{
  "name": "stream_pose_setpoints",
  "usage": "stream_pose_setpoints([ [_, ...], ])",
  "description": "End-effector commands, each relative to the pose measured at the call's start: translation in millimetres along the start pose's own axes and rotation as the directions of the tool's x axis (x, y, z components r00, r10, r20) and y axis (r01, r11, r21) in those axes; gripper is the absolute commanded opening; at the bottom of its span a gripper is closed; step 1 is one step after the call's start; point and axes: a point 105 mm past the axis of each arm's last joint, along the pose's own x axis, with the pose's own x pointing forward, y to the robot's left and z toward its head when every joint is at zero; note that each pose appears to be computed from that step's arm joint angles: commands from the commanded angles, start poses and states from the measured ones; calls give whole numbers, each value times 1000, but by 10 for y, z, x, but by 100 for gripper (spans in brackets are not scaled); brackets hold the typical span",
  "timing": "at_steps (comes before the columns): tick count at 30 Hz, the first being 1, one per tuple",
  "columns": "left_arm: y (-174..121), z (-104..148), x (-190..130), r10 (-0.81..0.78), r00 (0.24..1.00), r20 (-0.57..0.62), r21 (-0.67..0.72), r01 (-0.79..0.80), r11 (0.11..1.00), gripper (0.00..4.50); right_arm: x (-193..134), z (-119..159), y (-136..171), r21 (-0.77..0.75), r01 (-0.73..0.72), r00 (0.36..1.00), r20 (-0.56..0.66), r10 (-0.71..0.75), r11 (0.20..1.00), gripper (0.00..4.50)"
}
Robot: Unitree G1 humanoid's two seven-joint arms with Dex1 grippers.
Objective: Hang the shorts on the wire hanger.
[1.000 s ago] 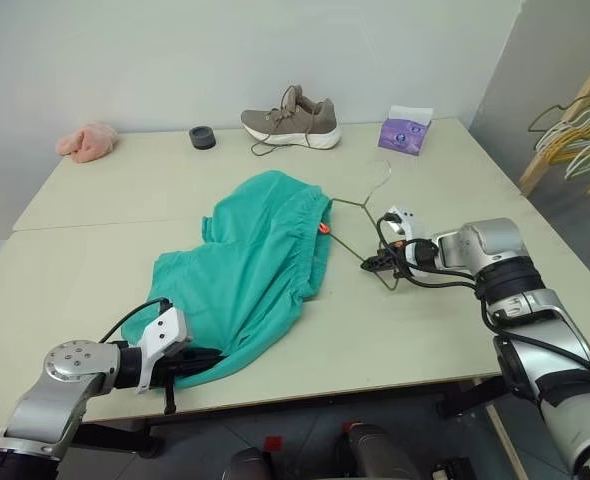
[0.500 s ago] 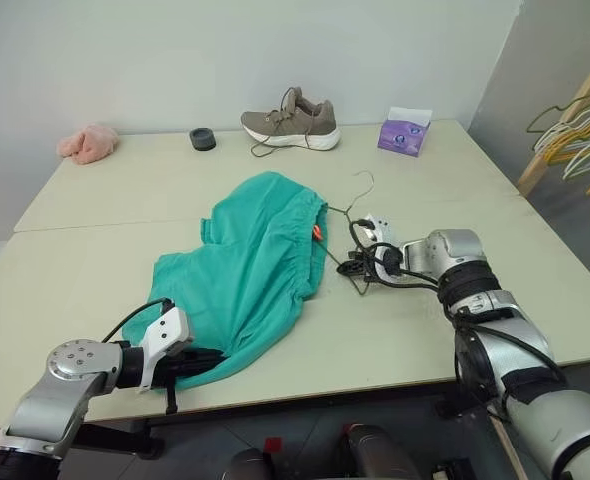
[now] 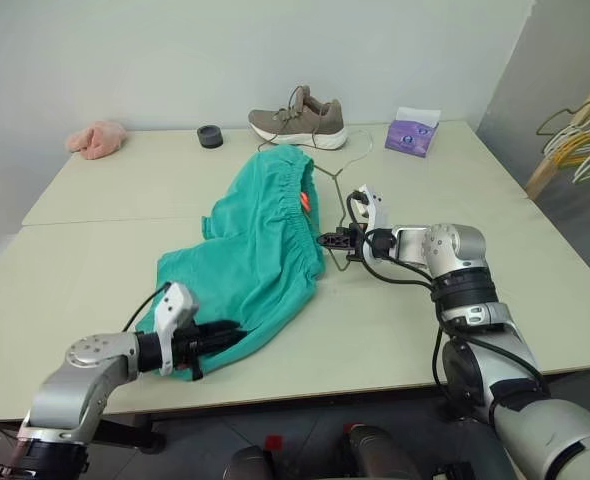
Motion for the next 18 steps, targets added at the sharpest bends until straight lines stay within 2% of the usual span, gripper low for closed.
stream_pose_setpoints([
  [1, -28, 432, -111, 2, 991, 132, 21, -5, 1000, 250, -46, 294, 191, -186, -14, 992, 122, 37, 982, 0],
  [3, -58, 732, -223, -27, 976, 214, 12, 25, 1000, 314, -51, 326, 228, -265, -5, 990, 137, 43, 964, 0],
  [6, 31, 1163, -387, -13, 953, 302, 40, 1, 999, 314, -54, 333, 267, -377, 3, 989, 139, 53, 926, 0],
  [9, 249, 1562, -540, 68, 935, 348, 109, -112, 988, 365, -47, 316, 365, -499, -7, 988, 128, 82, 866, 0],
  [12, 419, 1799, -678, 116, 937, 329, 223, -197, 955, 449, -48, 285, 479, -593, -24, 987, 114, 114, 805, 0],
  [18, 715, 1978, -874, 226, 953, 202, 489, -298, 820, 449, -86, 173, 559, -720, -41, 989, 69, 131, 693, 0],
])
